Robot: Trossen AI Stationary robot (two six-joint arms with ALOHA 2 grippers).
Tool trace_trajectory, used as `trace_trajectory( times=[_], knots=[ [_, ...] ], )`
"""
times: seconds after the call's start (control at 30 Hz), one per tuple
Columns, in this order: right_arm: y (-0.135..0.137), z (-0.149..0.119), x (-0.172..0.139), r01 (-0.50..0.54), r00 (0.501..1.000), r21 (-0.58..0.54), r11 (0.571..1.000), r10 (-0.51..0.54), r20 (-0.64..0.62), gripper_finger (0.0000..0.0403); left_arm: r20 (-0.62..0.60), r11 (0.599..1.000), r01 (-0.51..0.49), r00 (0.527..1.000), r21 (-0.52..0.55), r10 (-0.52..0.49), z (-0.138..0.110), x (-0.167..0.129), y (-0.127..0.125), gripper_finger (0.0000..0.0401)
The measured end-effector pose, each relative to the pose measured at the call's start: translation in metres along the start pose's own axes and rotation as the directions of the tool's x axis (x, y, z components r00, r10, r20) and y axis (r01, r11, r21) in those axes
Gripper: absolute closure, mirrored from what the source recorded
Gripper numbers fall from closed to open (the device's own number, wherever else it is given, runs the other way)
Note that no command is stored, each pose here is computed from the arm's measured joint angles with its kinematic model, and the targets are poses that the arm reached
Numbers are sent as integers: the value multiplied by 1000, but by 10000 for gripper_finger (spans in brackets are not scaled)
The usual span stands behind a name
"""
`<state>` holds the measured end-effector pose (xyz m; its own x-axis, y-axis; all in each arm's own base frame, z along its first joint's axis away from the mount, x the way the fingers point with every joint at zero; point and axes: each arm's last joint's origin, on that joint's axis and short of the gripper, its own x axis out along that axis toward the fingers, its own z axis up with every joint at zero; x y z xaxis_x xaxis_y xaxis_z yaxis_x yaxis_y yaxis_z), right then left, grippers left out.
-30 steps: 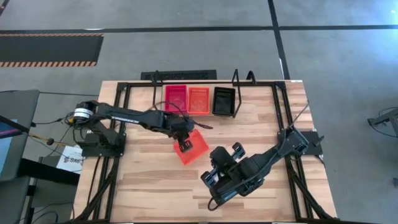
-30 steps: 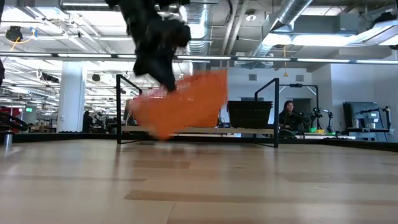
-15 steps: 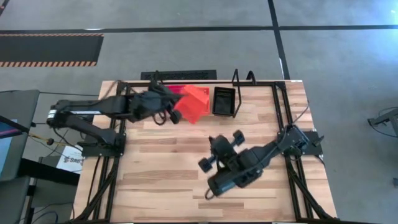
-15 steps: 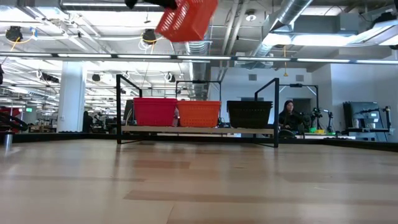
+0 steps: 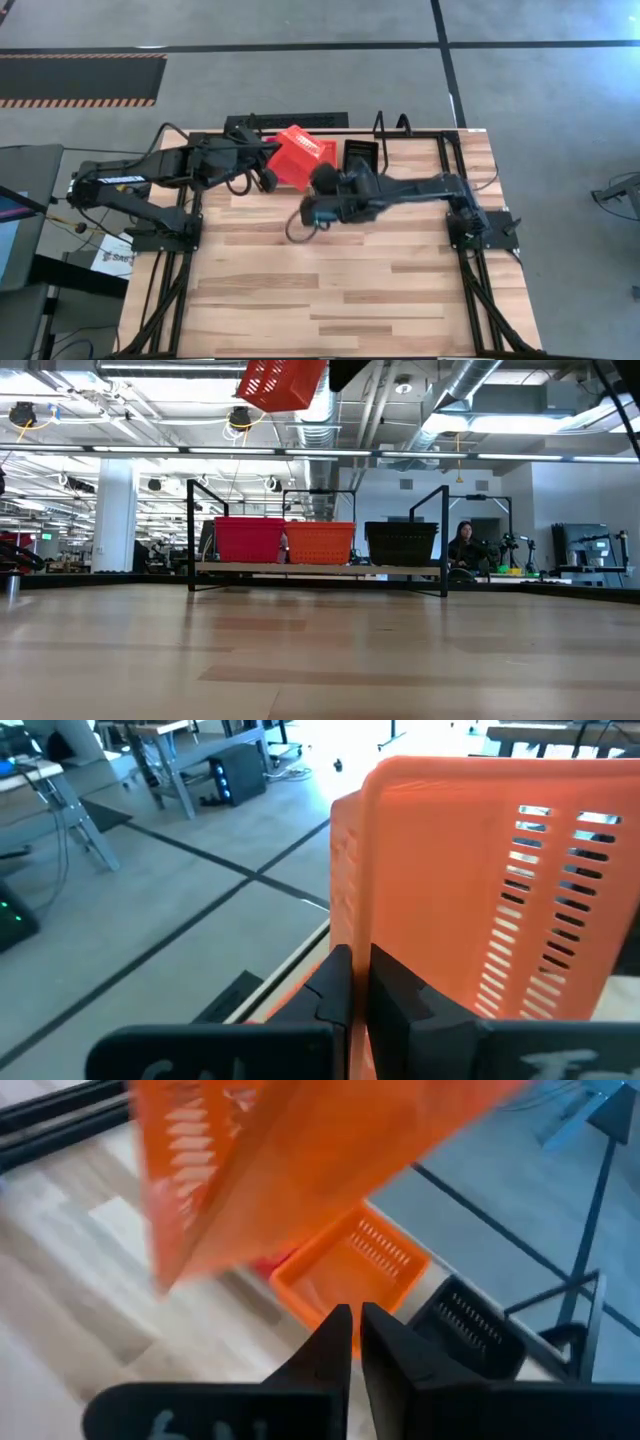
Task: Stack baskets on shelf by color
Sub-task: Stack the orange bin on top of the orange bin on the shelf
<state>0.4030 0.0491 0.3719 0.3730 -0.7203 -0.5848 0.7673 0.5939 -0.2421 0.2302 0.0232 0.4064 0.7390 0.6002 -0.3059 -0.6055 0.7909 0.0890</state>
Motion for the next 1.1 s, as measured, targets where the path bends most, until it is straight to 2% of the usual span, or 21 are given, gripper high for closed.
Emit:
trace_trajectory(
  times=[0.1, 0.23, 0.43, 0.6, 0.73, 0.93, 1.1],
  knots=[
    [-4, 11, 7, -23, 1000, 4, 1000, 23, 16, 347, -8, 1000, -13, 1000, 21, 13, -1, 0, 1, 401],
    [-1, 20, 0, -69, 995, -26, 997, 71, 77, 337, -25, 996, -58, 998, 65, 60, -4, -1, 3, 401],
    [-9, 22, -28, -65, 984, -2, 998, 65, 168, 334, -20, 994, -91, 996, 57, 92, -2, -2, 10, 401],
    [-8, 19, -52, -20, 961, 48, 999, 6, 275, 334, -19, 992, -113, 993, 48, 114, -1, 1, 16, 401],
    [-7, 19, -64, 52, 925, 108, 993, -89, 370, 334, 20, 994, -110, 994, 7, 109, 4, 4, 20, 401],
    [2, 17, -57, 185, 870, 147, 972, -231, 435, 334, 98, 998, -57, 994, -8, 58, 14, 5, 20, 401],
    [1, 22, -50, 194, 854, 209, 958, -270, 444, 334, 107, 999, -39, 994, -6, 39, 15, 5, 19, 401]
  ],
)
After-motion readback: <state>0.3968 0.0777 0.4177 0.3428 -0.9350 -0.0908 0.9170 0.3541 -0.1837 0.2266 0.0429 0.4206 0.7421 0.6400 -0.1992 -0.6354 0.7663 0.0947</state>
